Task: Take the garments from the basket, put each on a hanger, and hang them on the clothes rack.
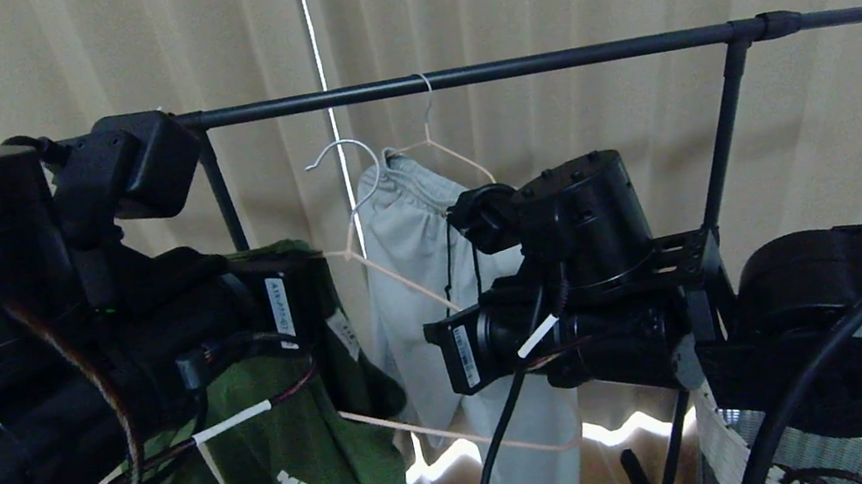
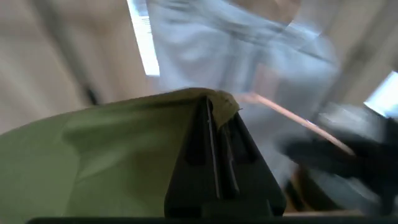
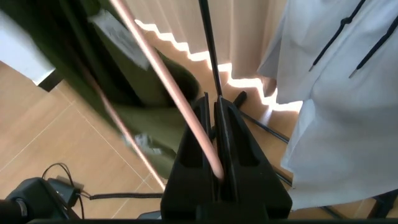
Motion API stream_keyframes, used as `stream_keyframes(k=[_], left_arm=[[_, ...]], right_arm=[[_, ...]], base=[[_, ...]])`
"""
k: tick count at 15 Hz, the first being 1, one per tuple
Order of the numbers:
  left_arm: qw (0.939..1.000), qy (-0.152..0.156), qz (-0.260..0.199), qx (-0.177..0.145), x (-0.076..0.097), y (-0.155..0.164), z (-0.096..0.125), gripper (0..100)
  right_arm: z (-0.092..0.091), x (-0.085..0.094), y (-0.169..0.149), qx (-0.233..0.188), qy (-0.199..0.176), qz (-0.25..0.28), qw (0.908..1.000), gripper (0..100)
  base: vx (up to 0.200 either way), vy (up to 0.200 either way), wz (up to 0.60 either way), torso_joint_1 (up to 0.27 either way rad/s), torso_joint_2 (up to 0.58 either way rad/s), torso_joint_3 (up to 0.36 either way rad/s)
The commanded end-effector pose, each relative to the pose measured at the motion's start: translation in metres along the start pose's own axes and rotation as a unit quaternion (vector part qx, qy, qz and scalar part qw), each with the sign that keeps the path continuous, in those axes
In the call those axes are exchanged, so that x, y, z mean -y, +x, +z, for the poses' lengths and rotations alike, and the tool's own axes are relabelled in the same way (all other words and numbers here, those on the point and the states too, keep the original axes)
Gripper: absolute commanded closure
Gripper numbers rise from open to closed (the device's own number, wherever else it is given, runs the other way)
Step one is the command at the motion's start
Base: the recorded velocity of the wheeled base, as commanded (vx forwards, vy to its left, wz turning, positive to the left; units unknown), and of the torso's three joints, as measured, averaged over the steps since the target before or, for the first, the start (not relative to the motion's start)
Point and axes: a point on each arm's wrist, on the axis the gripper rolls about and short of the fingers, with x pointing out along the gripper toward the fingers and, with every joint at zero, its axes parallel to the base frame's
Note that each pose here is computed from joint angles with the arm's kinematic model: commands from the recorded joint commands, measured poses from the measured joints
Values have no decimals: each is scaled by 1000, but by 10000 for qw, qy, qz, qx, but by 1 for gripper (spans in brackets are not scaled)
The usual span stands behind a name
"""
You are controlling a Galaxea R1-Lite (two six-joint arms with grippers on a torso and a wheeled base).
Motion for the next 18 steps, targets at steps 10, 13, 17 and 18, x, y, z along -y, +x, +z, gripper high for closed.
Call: stream_keyframes(k=[10, 13, 17, 18], left_arm=[[9994, 111, -188, -257, -3, -14, -22, 100], [9994, 164, -256, -180, -4, -18, -24, 0], [9949, 666, -709, 251, -19, -41, -28, 0], [9945, 724, -699, 285, -20, -43, -28, 0]], right_arm=[[28, 5, -51, 569, 27, 29, 9984, 100], [31, 15, -66, 688, -115, -83, 9975, 100], [31, 53, -94, 804, -591, -662, 9928, 100], [31, 58, -98, 809, -703, -742, 9915, 100]], base=[[0, 0, 0, 0, 0, 0], [0, 0, 0, 0, 0, 0], [0, 0, 0, 0, 0, 0], [0, 0, 0, 0, 0, 0]])
